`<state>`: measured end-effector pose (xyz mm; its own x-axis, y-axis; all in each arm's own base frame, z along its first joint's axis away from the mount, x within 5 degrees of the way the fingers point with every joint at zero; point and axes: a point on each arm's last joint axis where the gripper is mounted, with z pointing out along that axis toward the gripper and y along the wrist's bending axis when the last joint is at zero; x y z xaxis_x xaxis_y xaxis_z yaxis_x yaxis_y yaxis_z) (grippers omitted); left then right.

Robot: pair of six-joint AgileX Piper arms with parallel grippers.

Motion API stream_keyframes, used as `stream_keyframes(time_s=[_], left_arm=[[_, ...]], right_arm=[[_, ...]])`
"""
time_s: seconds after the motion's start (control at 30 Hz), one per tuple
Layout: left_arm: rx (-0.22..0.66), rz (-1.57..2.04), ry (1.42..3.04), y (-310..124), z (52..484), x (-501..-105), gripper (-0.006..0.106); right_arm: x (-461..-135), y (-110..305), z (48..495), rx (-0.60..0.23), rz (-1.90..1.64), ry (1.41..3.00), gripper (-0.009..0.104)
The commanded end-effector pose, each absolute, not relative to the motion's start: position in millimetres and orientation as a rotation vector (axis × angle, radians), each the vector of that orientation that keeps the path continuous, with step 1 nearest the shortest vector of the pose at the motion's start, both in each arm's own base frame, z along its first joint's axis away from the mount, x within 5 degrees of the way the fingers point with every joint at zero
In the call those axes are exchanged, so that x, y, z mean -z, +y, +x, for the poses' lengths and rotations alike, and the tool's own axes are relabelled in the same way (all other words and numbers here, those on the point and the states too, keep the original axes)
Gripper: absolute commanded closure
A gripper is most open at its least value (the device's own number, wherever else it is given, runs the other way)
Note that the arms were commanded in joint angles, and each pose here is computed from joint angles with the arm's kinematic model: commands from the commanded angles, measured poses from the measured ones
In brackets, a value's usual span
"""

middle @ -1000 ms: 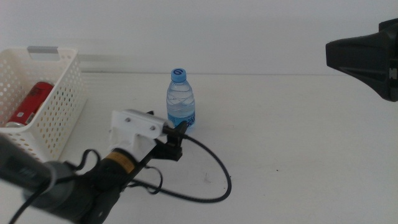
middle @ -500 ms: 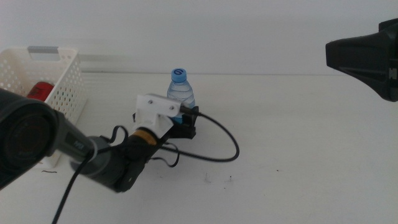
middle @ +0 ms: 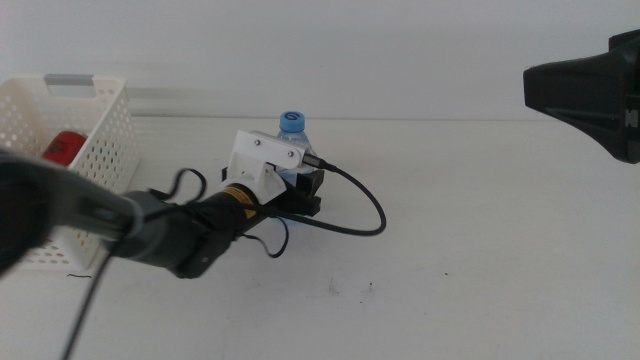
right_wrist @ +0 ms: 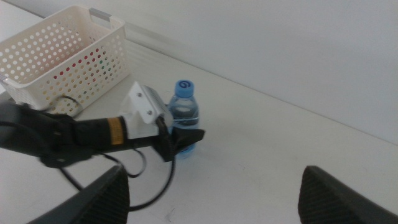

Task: Use arms to grab the bottles and put them into the dustbin to the left of the table.

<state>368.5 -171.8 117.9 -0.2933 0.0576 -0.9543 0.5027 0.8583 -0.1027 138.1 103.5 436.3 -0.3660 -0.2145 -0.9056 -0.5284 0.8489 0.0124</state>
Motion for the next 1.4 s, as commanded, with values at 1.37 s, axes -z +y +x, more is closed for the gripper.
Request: stream_keyframes(time_s=[1.37], left_arm=[[0.265,0.087,2.692,114.5,433.5,-282.3,0.102]], right_arm=[[-438.4,102.2,137.6,-0.363,-0.545,1.943,0.009]])
